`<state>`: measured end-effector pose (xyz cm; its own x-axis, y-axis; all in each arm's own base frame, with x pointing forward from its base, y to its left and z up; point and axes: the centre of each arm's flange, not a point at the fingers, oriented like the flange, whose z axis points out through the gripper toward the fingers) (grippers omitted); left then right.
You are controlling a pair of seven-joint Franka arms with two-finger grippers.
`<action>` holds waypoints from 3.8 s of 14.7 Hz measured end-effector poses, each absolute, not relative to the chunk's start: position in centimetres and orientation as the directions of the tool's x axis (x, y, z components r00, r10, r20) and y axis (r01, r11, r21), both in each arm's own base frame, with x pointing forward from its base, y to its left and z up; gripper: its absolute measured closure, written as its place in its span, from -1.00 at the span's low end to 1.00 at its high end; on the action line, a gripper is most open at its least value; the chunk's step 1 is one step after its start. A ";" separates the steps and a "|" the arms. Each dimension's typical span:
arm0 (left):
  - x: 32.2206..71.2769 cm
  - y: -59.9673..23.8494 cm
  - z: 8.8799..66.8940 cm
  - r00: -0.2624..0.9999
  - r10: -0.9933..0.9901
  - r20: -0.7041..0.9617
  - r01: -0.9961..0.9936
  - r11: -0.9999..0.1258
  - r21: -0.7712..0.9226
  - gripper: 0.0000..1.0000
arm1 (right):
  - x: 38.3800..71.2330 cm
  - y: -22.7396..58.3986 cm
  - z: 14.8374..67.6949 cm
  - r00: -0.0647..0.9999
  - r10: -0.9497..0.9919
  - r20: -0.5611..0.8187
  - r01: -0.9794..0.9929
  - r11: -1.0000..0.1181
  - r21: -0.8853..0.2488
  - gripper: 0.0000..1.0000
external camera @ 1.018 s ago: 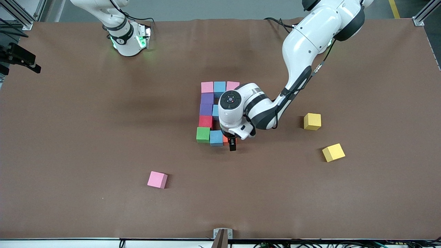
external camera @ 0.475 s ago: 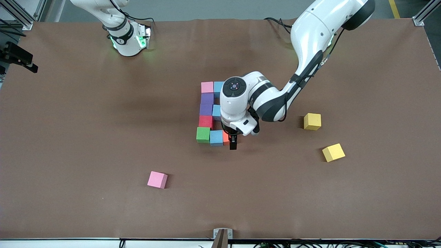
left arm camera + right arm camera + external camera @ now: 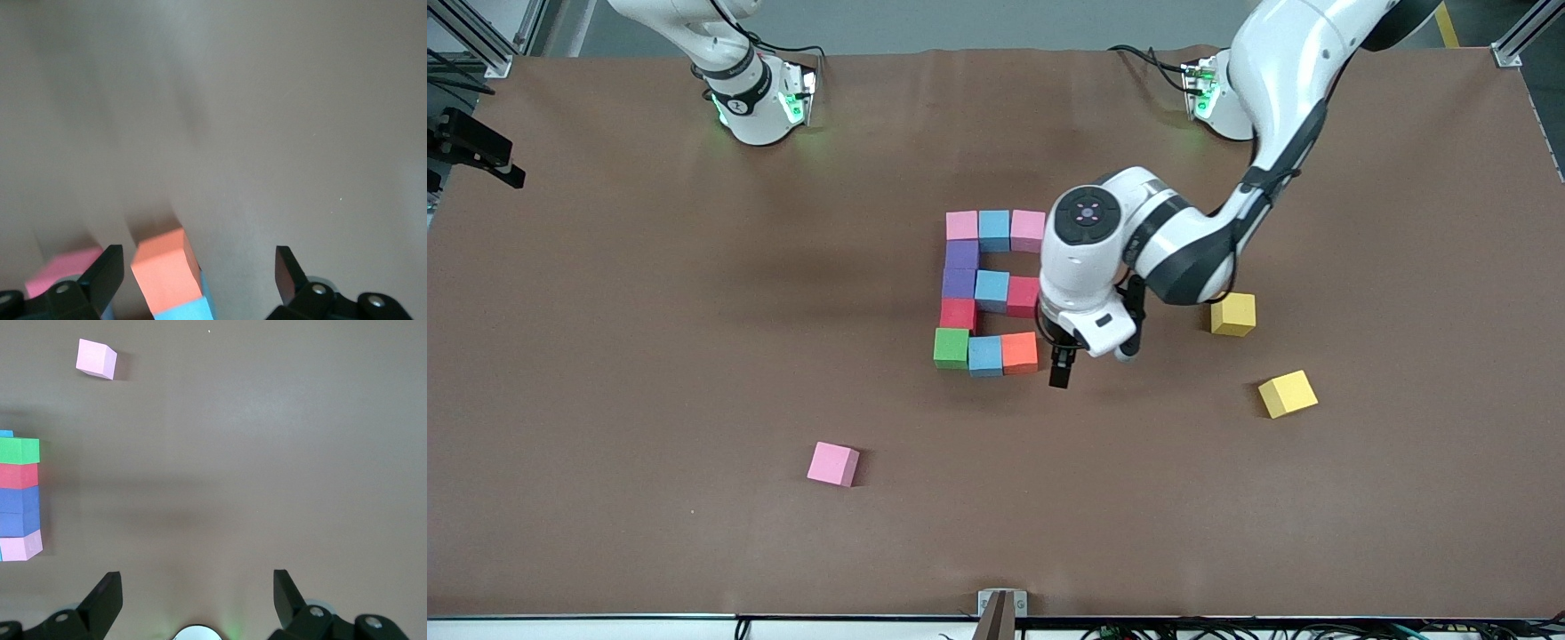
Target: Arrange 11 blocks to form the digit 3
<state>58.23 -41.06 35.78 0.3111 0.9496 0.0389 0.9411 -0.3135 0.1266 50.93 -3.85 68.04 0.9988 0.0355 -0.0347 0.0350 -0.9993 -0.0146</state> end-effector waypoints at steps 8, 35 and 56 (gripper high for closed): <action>60.3 -26.7 38.5 0.862 0.496 0.109 0.499 -0.867 -0.001 -1.00 | 51.1 -3.8 67.9 0.999 0.037 -0.033 0.037 -0.999 -0.014 -1.00; 58.4 2.3 61.2 0.996 0.052 0.077 0.052 -0.999 -0.003 -1.00 | 51.1 -3.7 67.5 0.998 0.039 -0.043 0.039 -0.999 -0.013 -1.00; 57.5 1.5 62.8 0.994 0.062 0.095 0.065 -0.998 -0.023 -1.00 | 51.1 -3.7 67.4 0.998 0.039 -0.045 0.039 -0.999 -0.013 -1.00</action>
<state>57.51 1.48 62.75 0.9935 0.0624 0.0948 0.0648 -0.9976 -0.0232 51.12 -3.66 67.43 0.9982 0.0393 -0.0448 0.0387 -0.9992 -0.0130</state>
